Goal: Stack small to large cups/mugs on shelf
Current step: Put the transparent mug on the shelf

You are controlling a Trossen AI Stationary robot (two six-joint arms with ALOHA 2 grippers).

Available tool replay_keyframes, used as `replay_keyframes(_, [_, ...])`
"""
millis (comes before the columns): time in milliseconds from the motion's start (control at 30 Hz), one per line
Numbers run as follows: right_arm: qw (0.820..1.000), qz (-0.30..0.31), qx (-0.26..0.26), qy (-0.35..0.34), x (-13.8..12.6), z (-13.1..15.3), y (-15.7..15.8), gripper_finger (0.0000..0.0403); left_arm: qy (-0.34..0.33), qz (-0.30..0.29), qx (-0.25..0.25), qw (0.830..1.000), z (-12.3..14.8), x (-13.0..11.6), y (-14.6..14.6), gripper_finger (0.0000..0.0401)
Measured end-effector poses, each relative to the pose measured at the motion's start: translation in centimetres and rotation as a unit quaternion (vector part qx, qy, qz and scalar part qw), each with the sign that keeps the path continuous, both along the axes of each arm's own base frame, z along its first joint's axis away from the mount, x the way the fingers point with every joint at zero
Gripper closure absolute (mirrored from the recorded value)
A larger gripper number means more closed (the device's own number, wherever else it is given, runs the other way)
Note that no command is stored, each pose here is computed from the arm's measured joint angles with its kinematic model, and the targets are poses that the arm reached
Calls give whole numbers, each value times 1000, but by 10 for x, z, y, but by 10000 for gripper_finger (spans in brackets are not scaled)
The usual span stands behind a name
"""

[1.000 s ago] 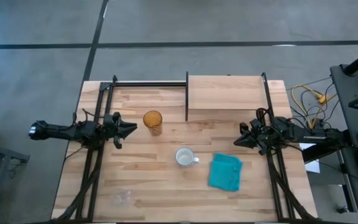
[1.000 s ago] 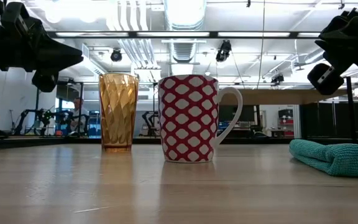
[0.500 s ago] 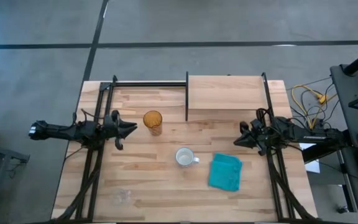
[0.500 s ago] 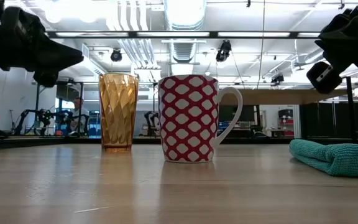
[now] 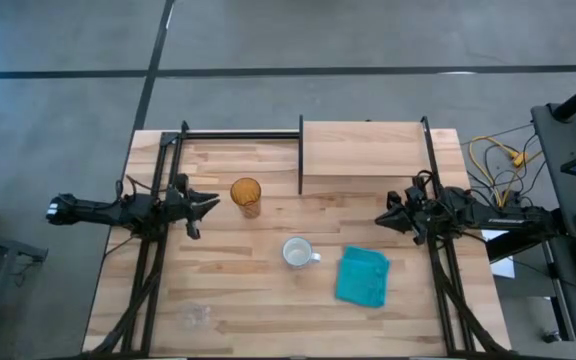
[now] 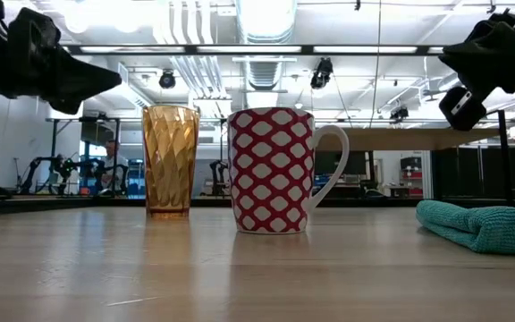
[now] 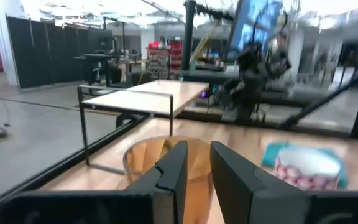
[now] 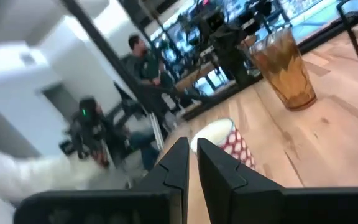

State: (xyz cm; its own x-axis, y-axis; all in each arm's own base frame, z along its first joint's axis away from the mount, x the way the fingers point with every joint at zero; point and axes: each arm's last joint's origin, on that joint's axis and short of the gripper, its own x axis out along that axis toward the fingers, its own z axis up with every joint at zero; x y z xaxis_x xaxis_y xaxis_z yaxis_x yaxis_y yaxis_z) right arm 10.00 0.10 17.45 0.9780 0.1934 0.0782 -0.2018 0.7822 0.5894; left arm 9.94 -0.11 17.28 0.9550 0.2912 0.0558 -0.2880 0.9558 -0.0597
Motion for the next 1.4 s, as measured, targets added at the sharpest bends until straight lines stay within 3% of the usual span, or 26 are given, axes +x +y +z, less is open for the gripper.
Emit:
replay_keyframes(133, [997,-31,16,-76,-2,15,-2,374,-59,-5,-48,997,12,-1,0,344])
replay_keyframes(333, [979,-45,-29,-199,-10,37,-2,374,-94,-5,-12,996,55,-9,1,344])
replay_keyframes(533, [986,-46,-32,-155,-12,68,-1,374,-60,3,24,998,107,-11,1,344])
replay_keyframes(733, [988,-52,-59,-133,-19,135,-1,374,-19,0,4,1000,163,-6,1,344])
replay_keyframes(900, [981,-57,-76,-172,-25,193,-1,374,-34,-1,3,999,199,-1,0,344])
replay_keyframes(1233, [963,-58,-66,-256,-44,278,1,374,-102,-7,-34,994,216,0,0,344])
replay_keyframes(1400, [950,-72,-101,-287,-55,306,1,374,-107,-6,-28,994,217,-4,0,344])
